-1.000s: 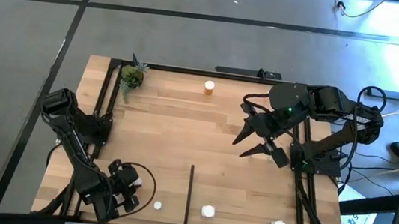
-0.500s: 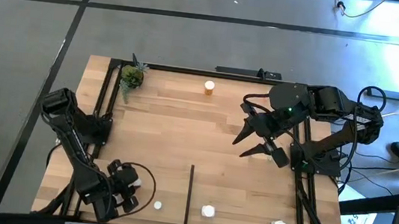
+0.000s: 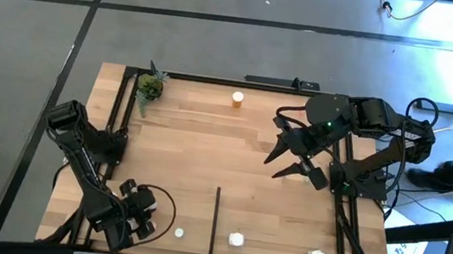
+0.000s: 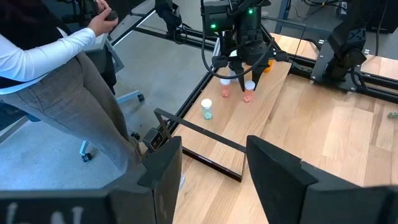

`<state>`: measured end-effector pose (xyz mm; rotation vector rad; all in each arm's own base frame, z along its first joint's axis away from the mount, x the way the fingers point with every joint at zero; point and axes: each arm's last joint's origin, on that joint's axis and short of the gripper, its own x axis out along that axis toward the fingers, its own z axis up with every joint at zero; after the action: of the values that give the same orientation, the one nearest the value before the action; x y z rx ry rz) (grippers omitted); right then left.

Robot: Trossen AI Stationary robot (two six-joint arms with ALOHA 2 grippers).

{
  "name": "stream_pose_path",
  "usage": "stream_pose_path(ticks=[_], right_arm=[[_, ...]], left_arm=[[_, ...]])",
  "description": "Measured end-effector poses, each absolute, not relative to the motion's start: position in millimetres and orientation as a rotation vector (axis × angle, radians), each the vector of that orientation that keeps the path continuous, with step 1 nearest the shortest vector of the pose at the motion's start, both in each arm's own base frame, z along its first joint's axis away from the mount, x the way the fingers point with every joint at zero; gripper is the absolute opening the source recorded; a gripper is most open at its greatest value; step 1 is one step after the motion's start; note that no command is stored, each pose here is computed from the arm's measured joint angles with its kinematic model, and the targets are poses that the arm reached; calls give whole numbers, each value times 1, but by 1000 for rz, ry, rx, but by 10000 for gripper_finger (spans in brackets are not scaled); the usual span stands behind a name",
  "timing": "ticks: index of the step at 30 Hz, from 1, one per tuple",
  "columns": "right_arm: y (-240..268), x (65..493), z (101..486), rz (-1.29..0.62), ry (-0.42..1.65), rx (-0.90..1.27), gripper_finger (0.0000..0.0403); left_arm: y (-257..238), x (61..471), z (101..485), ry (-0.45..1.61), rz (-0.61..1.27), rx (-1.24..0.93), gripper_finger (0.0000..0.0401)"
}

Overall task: Pick and place medicine bottles onto shelf by color
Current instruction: Put the bottom small red pill bottle on the shelf aligned with the other small red pill bottle

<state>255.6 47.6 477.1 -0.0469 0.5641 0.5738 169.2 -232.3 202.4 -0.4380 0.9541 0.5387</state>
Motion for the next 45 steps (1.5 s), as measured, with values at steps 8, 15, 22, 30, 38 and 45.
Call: stream_pose_path(ticks=[8,15,22,30,38,45], right_arm=[[48,256,477,574,564,-47,181],[48,256,477,574,564,-47,181],[48,256,477,574,563,-47,181],[48,256,477,574,563,-47,181],[48,256,477,574,563,-47,181],[48,256,477,574,563,-47,181]], left_arm=[[-232,169,204,947,534,-445,117],[-234,172,209,952,526,-463,117],[-231,182,212,1004,501,-459,117],[-232,184,212,1005,485,-483,117],[-233,184,212,1023,478,-494,117],[-232,185,212,1027,477,-488,117]])
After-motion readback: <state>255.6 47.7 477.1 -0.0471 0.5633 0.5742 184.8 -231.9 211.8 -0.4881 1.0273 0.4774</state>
